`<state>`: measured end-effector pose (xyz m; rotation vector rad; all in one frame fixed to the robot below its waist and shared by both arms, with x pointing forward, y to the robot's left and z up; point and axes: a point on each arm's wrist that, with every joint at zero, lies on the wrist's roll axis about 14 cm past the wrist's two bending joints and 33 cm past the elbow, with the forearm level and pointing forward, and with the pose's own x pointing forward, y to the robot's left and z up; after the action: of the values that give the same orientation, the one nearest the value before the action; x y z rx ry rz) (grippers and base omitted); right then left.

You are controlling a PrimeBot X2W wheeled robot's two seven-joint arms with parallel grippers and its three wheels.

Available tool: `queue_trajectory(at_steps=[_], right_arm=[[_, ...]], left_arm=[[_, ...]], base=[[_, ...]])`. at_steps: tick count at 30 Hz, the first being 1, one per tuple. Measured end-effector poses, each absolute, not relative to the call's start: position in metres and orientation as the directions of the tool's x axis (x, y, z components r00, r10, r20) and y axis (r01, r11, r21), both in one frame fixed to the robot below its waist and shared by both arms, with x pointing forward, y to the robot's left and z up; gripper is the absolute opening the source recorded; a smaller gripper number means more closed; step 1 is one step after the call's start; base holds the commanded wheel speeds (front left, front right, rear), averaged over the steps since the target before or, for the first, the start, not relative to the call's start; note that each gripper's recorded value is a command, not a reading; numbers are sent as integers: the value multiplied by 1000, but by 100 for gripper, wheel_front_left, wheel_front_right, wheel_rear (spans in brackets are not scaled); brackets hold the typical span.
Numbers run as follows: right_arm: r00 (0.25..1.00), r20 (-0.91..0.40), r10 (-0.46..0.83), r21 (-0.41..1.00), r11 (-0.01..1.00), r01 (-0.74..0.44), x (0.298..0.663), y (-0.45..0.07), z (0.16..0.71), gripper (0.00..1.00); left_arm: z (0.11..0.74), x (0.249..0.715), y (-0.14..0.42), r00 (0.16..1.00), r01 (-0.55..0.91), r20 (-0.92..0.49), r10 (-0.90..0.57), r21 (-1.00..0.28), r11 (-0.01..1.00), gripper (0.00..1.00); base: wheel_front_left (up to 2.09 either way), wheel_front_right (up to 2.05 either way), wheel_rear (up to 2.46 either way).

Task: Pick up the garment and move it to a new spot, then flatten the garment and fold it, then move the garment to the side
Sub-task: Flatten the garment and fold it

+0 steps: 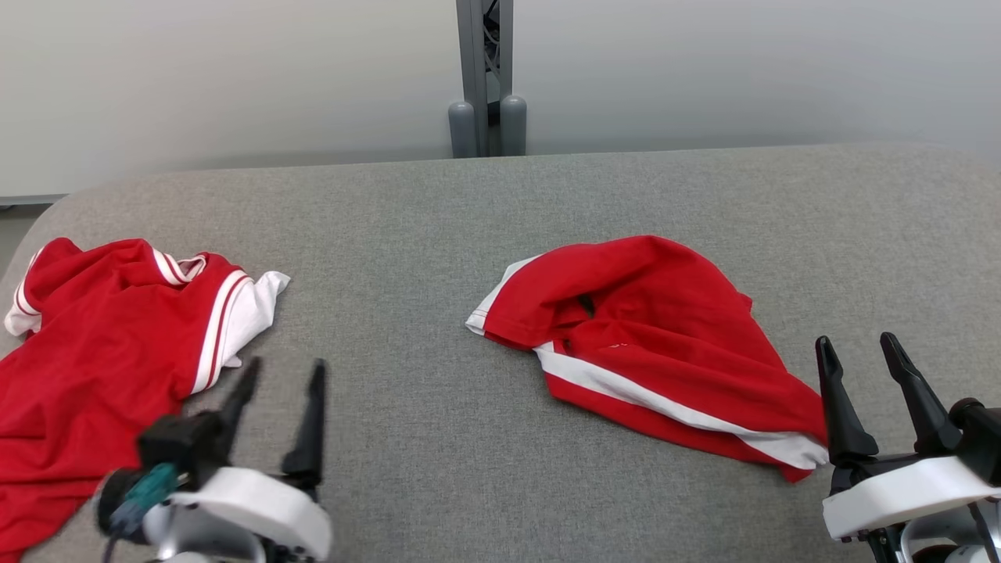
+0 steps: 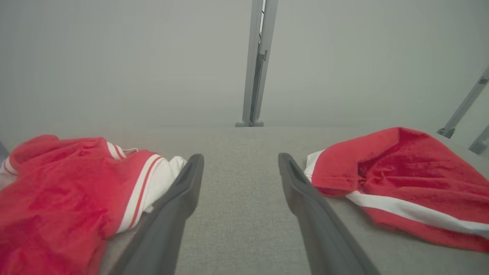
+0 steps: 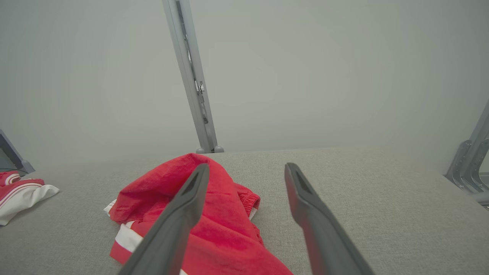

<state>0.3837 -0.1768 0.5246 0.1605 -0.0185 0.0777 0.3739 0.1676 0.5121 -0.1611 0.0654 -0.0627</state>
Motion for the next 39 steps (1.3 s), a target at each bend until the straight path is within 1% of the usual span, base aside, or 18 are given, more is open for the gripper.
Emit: queue_trajectory(at_steps=[1, 2, 6, 8, 12, 14, 15, 17, 20, 22, 24, 29, 30, 31, 32, 33, 35, 39], right_arm=[[997, 20, 79, 158, 984, -81, 385, -176, 523, 100], [997, 17, 81, 156, 984, -83, 385, -175, 522, 100], [996, 11, 85, 155, 984, -86, 385, -174, 520, 100], [997, 8, 75, 153, 985, -76, 385, -177, 519, 100], [999, 8, 50, 149, 988, -51, 386, -185, 517, 100], [999, 6, 35, 148, 988, -36, 386, -190, 515, 100], [1000, 1, 27, 148, 989, -26, 387, -193, 513, 100], [1000, -3, 9, 147, 989, -9, 388, -198, 510, 100], [1000, -21, -19, 148, 989, 22, 386, -207, 502, 100], [999, -30, -37, 147, 988, 41, 386, -213, 497, 100], [998, -38, -54, 149, 987, 59, 385, -218, 493, 100], [995, -53, -89, 147, 984, 96, 383, -229, 485, 100], [994, -58, -93, 146, 984, 101, 382, -230, 483, 100], [994, -58, -93, 146, 984, 101, 382, -230, 483, 100], [993, -57, -100, 144, 984, 107, 382, -232, 482, 100], [993, -57, -101, 144, 984, 109, 382, -233, 482, 100], [993, -57, -104, 144, 983, 112, 383, -234, 482, 100], [993, -54, -104, 145, 983, 111, 386, -234, 482, 100]], left_arm=[[503, 375, 147, 981, 128, -122, -153, -191, 973, 100], [498, 375, 132, 966, 173, -157, -207, -202, 964, 100], [482, 375, 79, 882, 327, -264, -391, -256, 910, 100], [475, 377, 59, 840, 380, -299, -452, -270, 885, 100], [463, 380, 18, 745, 459, -356, -565, -341, 820, 100], [451, 383, 7, 700, 481, -403, -589, -344, 806, 100], [448, 385, -1, 674, 489, -417, -610, -366, 791, 100], [440, 389, -12, 638, 504, -441, -631, -380, 775, 89], [427, 395, -26, 586, 508, -475, -656, -415, 754, 82], [418, 400, -31, 566, 502, -494, -660, -428, 751, 77], [411, 407, -34, 555, 493, -504, -662, -442, 749, 73], [398, 418, -43, 534, 477, -513, -672, -473, 740, 67], [397, 420, -44, 532, 469, -513, -673, -484, 739, 47], [397, 420, -44, 532, 469, -513, -673, -484, 739, 30], [394, 425, -43, 541, 461, -514, -665, -481, 746, 3], [393, 426, -42, 542, 457, -516, -663, -481, 748, 0], [391, 426, -41, 544, 453, -519, -660, -480, 751, 0], [394, 428, -34, 574, 443, -501, -648, -476, 760, 0]], base=[[0, 0, 0], [0, 0, 0], [0, 0, 0], [0, 0, 0], [0, 0, 0], [0, 0, 0], [0, 0, 0], [0, 0, 0], [0, 0, 0], [0, 0, 0], [0, 0, 0], [0, 0, 0], [0, 0, 0], [0, 0, 0], [0, 0, 0], [0, 0, 0], [0, 0, 0], [0, 0, 0]])
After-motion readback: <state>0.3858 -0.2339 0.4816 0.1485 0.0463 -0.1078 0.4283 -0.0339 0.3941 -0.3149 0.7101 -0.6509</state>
